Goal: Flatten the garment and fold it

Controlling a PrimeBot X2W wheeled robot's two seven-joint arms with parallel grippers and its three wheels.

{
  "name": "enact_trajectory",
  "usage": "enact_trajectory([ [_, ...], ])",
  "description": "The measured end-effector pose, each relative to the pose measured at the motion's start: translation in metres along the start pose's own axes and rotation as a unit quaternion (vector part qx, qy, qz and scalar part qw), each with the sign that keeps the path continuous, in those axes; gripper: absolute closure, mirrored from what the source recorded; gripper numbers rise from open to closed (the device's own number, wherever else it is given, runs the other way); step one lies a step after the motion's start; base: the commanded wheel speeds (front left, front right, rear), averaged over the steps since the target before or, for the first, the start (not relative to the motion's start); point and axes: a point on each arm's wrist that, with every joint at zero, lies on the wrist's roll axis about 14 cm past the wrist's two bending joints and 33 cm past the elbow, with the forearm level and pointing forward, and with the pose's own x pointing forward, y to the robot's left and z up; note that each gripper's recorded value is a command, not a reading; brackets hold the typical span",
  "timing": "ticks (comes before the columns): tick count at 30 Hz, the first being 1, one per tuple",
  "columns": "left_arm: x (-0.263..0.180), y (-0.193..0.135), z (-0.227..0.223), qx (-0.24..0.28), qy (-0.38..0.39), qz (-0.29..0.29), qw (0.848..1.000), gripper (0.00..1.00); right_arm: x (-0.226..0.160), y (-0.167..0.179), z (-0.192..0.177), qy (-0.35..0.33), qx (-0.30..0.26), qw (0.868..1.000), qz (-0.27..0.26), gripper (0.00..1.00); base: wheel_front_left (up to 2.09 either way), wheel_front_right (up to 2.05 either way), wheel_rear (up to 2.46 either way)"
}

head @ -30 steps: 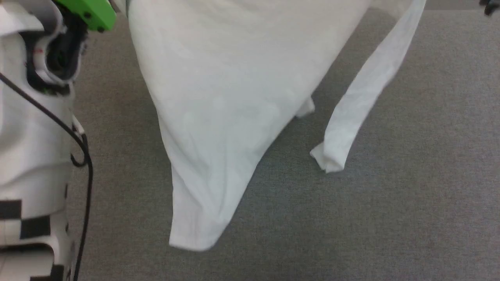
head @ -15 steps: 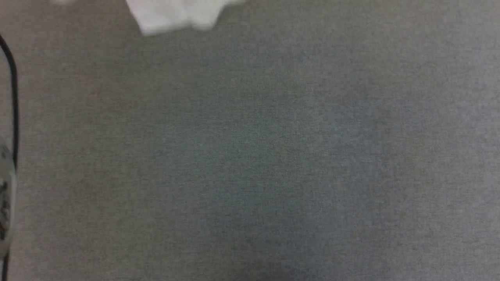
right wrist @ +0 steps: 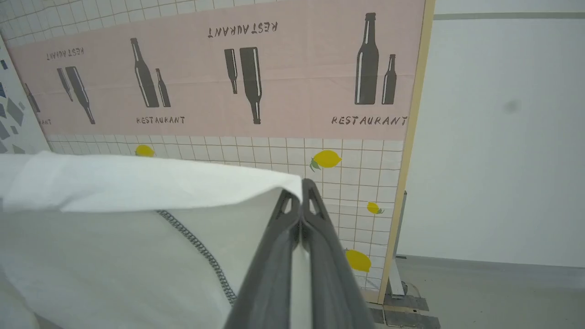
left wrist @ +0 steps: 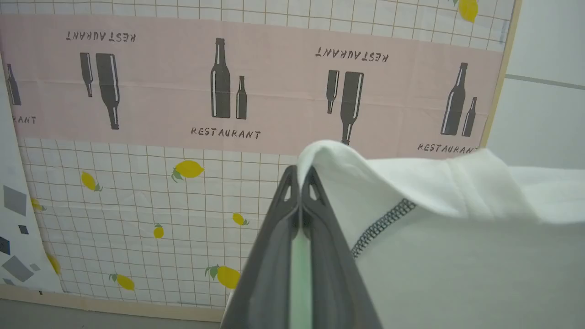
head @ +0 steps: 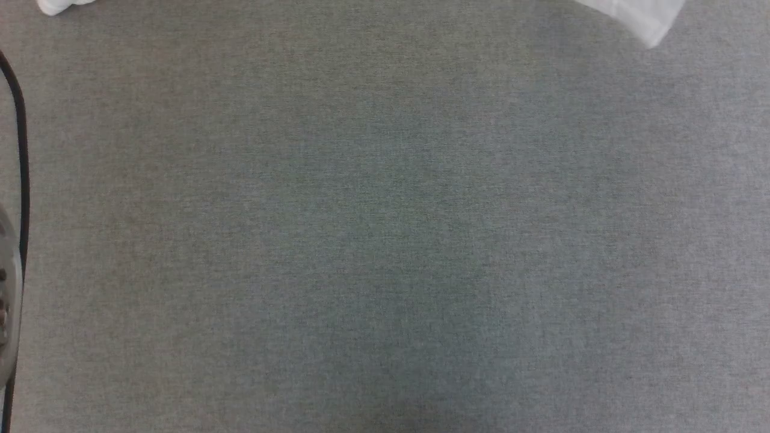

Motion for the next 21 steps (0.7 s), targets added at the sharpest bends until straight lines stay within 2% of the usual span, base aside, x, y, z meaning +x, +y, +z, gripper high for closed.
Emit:
enact_trajectory([
  [6,-0.022,0.005,-0.025,-0.007,0.034,-0.016,0.999,1.0,-0.017,0.005,-0.027,0.015,0.036,0.999,0.025,1.0,0.0,0.0,0.0],
  [12,-0.068,0.005,-0.04,-0.029,0.061,-0.032,0.997,1.0,-0.063,-0.002,-0.05,0.028,0.077,0.996,0.039,1.0,0.0,0.0,0.0],
  [18,-0.164,0.019,-0.077,-0.041,0.142,0.0,0.989,1.0,-0.146,0.0,-0.117,0.127,0.11,0.984,0.049,1.0,0.0,0.0,0.0],
  [21,-0.239,0.015,-0.11,-0.067,0.222,0.021,0.973,1.0,-0.203,0.003,-0.159,0.202,0.137,0.969,0.045,1.0,0.0,0.0,0.0],
])
